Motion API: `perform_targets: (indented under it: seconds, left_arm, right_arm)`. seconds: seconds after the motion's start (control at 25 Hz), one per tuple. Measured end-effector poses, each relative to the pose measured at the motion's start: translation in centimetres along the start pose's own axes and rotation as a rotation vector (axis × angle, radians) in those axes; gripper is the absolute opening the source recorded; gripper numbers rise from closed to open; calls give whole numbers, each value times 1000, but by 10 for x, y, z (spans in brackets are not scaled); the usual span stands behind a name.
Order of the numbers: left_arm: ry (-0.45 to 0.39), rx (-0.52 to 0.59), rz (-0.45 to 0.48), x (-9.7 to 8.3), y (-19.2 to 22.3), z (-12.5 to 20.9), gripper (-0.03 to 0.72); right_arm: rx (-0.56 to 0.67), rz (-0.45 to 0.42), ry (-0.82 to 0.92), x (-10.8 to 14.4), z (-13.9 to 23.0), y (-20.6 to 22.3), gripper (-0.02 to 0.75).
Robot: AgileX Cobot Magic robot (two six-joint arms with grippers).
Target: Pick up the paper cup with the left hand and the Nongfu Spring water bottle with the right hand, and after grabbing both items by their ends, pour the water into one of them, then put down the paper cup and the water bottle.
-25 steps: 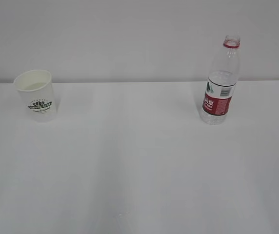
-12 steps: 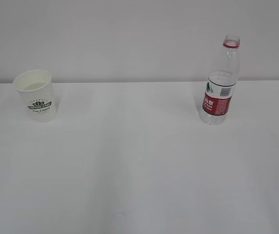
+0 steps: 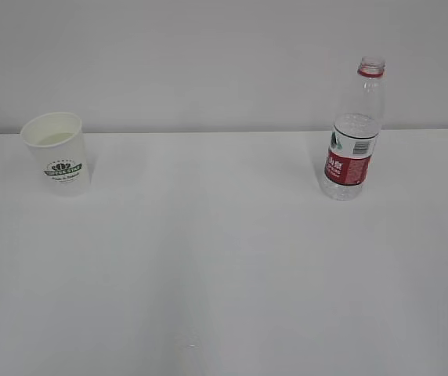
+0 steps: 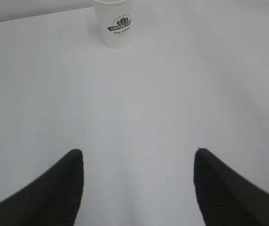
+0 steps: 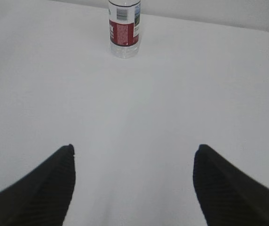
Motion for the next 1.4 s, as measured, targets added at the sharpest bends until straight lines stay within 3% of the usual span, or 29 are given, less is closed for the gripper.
perform_targets:
  seconds: [1.4]
  left_arm:
    - [0, -2, -1, 0, 0, 0, 465]
  right_arm:
    - [27, -10, 5, 2, 6, 2, 587]
Point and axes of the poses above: a point on each arm's last joint axis where the gripper is mounted, y pointing out along that axis toward the gripper, x along the wrist's bending axis when the last joint is at zero, z = x × y, the point moved 10 cm from there along y, pointing out along that axis toward the gripper, and after that the axes turned 12 degrees about -y, right-handed, at the moved point
